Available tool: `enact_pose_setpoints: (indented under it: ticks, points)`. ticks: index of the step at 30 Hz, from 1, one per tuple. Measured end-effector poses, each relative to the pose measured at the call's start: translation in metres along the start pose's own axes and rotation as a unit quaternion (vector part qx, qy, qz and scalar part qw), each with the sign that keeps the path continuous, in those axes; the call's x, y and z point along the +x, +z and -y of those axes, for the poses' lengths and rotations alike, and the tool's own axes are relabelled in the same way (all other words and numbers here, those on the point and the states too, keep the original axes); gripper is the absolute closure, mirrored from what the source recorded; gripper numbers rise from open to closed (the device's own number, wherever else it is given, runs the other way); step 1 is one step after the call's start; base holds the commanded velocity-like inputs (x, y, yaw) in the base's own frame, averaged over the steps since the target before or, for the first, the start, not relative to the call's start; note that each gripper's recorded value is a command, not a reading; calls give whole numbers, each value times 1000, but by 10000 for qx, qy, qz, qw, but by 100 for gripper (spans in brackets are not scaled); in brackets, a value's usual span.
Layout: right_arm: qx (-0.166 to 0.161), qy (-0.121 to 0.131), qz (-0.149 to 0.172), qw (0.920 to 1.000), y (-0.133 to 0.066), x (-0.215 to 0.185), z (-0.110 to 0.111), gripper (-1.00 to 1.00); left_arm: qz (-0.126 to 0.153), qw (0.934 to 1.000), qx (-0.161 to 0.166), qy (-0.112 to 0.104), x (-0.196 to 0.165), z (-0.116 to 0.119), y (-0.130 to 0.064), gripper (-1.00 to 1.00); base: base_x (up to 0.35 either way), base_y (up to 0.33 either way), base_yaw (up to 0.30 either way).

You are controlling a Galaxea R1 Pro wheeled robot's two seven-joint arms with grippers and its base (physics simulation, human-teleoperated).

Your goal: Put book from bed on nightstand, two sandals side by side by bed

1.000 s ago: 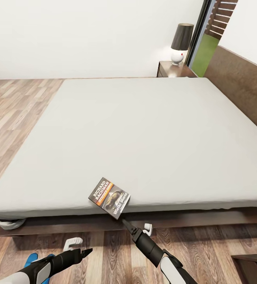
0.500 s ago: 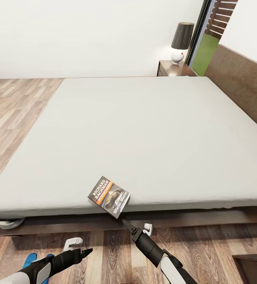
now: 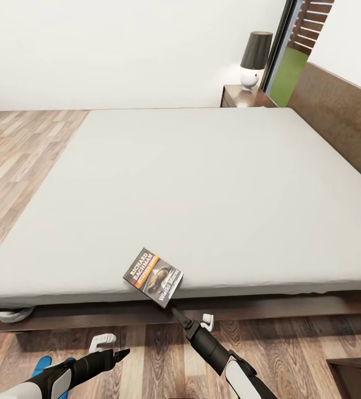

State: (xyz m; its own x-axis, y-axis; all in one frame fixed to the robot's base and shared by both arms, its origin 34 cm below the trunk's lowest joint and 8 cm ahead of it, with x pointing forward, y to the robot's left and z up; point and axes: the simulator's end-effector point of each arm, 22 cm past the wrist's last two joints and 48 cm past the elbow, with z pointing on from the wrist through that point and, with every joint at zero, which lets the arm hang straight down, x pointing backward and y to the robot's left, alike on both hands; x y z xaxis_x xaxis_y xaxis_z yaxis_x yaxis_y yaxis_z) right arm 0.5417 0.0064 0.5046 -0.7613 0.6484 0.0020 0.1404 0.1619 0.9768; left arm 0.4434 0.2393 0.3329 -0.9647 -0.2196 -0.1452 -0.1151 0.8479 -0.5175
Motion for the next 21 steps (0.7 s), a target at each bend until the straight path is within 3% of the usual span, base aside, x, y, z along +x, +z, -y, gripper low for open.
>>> enact_pose_setpoints:
  ticks: [21]
  points:
    - [0, 0, 1, 10000, 0, 0, 0, -100, -4, 10000, 17, -4, 1, 3, 2, -100, 56, 0, 0]
